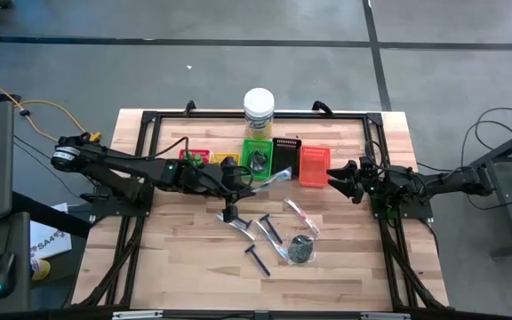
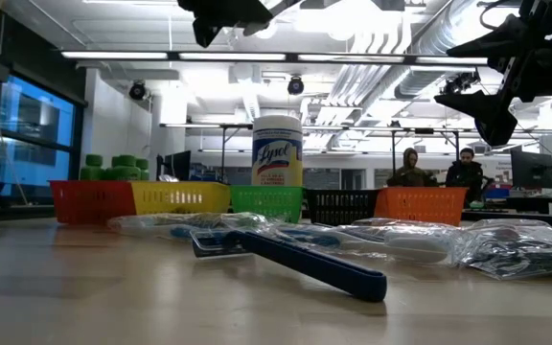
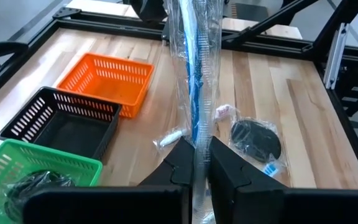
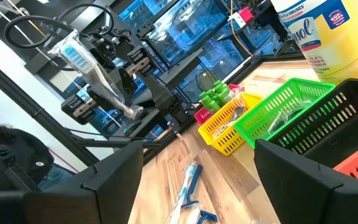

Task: Pick & Place Travel size toiletries
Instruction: Put the blue toothbrush into the black bin

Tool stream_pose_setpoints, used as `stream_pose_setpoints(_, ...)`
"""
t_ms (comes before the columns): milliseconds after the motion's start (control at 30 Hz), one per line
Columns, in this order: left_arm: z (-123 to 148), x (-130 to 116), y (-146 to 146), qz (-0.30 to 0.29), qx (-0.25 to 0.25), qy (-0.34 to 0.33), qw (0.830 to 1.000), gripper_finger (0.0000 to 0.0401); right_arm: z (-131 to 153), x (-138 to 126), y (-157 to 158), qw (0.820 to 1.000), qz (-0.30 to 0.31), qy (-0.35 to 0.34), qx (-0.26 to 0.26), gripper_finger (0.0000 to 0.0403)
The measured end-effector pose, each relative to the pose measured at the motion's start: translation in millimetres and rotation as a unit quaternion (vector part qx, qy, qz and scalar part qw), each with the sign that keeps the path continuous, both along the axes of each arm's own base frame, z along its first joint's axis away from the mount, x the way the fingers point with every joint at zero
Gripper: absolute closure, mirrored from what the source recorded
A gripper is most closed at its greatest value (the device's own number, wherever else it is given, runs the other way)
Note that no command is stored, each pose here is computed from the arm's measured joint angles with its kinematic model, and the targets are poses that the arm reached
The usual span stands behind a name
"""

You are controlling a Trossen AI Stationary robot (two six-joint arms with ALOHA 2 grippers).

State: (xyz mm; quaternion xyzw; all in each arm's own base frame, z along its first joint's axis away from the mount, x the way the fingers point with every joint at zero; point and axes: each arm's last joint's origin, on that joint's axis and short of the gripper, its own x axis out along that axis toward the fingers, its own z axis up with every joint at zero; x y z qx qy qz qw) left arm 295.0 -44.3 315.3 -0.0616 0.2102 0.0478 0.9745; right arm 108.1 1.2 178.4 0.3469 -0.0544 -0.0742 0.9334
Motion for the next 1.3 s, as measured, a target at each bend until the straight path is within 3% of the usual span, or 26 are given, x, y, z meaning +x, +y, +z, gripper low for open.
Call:
stream_pose_setpoints(767,0,0,1,0.01,0.002,-0.002,1.0,0.0386,0,0,-2,1.0,-0.028,-0.001,0.003,0.0109)
stream_pose_setpoints(933,0,0,1,0.014,-0.007,-0.002,1.0,0.0386,0,-1,-4,0.992,-0.057,-0.027,0.11,0.0109)
stream_pose_setpoints(1000,0,0,1,0.015,-0.008,-0.002,1.0,0.0386,0,0,-3,0.99,-0.05,-0.028,0.125,0.0109)
stream_pose_setpoints(1100,0,0,1,0.015,-0.01,-0.002,1.0,0.0386,-1,1,-2,0.992,-0.027,-0.019,0.12,0.0109)
stream_pose_setpoints(1200,0,0,1,0.018,-0.016,-0.003,1.0,0.0386,7,3,0,0.993,-0.003,-0.053,0.108,0.0109)
stream_pose_setpoints(1300,0,0,1,0.02,-0.02,-0.003,1.0,0.0386,19,4,3,0.993,0.055,-0.1,0.015,0.0109)
